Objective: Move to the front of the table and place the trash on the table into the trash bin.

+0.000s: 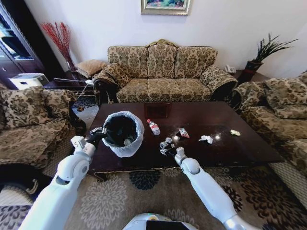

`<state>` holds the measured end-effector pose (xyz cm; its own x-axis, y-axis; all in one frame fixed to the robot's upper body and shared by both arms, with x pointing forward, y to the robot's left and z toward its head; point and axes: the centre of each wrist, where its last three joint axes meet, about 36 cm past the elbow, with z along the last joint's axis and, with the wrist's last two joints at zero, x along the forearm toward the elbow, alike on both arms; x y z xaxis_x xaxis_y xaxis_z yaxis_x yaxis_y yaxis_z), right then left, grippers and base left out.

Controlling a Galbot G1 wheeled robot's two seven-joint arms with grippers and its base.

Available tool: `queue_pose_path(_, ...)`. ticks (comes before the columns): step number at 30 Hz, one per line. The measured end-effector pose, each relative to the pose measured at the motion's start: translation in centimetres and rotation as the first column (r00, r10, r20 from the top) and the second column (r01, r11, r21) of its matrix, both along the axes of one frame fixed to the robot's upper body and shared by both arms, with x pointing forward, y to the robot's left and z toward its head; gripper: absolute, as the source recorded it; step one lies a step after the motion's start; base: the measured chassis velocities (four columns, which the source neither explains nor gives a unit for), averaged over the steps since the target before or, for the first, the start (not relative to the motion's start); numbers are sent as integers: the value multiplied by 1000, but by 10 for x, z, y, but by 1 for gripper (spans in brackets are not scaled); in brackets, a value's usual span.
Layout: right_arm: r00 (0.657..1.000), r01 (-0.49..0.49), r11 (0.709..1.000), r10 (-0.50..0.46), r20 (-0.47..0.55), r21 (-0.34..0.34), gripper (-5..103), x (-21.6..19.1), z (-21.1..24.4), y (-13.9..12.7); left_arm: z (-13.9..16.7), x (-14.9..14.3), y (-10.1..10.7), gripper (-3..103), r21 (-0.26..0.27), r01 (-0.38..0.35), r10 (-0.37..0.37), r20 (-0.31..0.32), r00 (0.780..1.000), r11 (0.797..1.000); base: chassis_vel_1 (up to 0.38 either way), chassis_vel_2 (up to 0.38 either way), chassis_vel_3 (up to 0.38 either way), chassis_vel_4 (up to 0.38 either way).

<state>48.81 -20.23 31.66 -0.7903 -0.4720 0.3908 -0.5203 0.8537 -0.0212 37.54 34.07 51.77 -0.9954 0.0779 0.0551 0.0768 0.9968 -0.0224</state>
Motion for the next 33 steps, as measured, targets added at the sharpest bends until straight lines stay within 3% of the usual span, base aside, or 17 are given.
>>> queue_pose_path(2,1000,0,1000,0,-1,-1,62,0,0,0,0,0,0,3,-1,0,0,0,1000,1000,0,0,0,0)
queue_pose_path(5,1000,0,1000,0,-3,-7,45,1,-2,2,-2,1,1,3,-5,1,-1,0,1000,1000,0,0,0,0)
queue_pose_path(7,1000,1,1000,-1,-4,-9,45,1,-2,2,-2,1,1,3,-6,1,-1,0,1000,1000,0,0,0,0)
queue_pose_path(8,1000,1,1000,-1,-3,-13,35,1,-3,2,-3,2,1,3,-7,3,-3,-1,1000,1000,0,0,0,0)
queue_pose_path(10,1000,2,1000,-2,-2,-15,35,1,-3,2,-3,2,1,3,-8,3,-3,-2,1000,1000,0,0,0,0)
queue_pose_path(12,1000,5,1000,-5,1,-20,24,2,-2,2,-3,2,2,3,-10,3,-3,0,1000,1000,0,0,0,0)
queue_pose_path(19,1000,16,1000,-16,7,-22,2,3,-2,1,-4,3,3,3,-12,3,-3,2,1000,1000,0,0,0,0)
queue_pose_path(28,999,36,999,-35,16,-17,2,3,-1,-1,-5,3,2,3,-15,5,-4,4,1000,1000,0,0,0,0)
queue_pose_path(33,993,68,997,-70,99,28,2,-1,24,2,-5,2,2,3,-15,5,-5,3,1000,1000,0,0,0,0)
